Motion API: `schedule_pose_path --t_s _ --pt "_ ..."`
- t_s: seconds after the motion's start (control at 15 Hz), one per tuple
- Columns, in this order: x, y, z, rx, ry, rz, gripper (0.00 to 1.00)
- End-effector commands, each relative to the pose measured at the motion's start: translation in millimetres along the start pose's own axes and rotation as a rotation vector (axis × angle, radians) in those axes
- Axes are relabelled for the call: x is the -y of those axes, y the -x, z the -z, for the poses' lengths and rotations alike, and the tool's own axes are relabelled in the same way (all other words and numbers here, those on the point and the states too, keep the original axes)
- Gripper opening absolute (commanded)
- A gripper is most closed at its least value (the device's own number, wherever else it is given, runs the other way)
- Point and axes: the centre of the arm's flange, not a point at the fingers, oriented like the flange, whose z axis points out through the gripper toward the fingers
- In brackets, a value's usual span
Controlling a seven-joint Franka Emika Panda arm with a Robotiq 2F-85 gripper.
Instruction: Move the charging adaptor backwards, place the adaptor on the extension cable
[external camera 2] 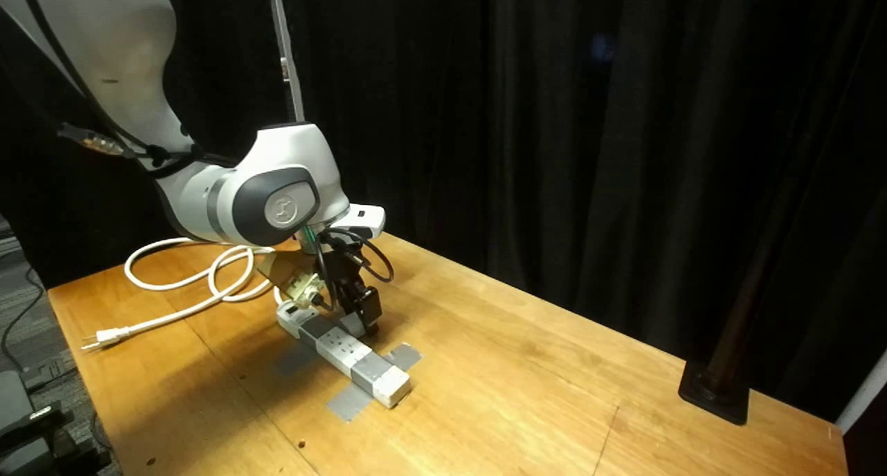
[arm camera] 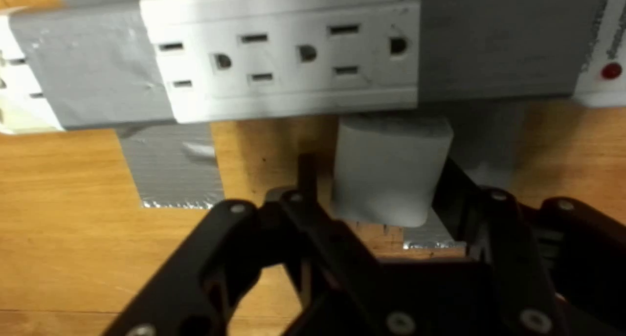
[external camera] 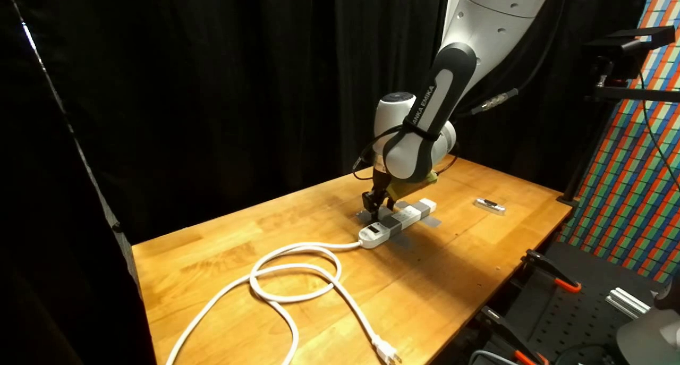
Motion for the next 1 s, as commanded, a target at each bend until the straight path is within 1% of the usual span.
schedule_pose_path --t_s 0.0,0.07,0.13,0.27,0.47,0.8,0.87,0.93 --pt "-1 -12 1 -0.008 0.010 -0.033 0.27" --pt "-1 -15 2 -0.008 0.009 -0.037 0.23" --pt "-1 -21 4 -0.019 0.010 -0.042 0.23" --pt "2 -33 2 -0.037 0.014 -0.057 0.23" --pt "12 -53 3 -0.065 -0.017 -0.106 0.23" --pt "32 -67 -11 -0.095 -0.041 -0.145 0.24" --pt "34 -68 -15 -0.097 -0.033 -0.142 0.32" --pt "36 -68 -16 -0.098 -0.025 -0.142 0.73"
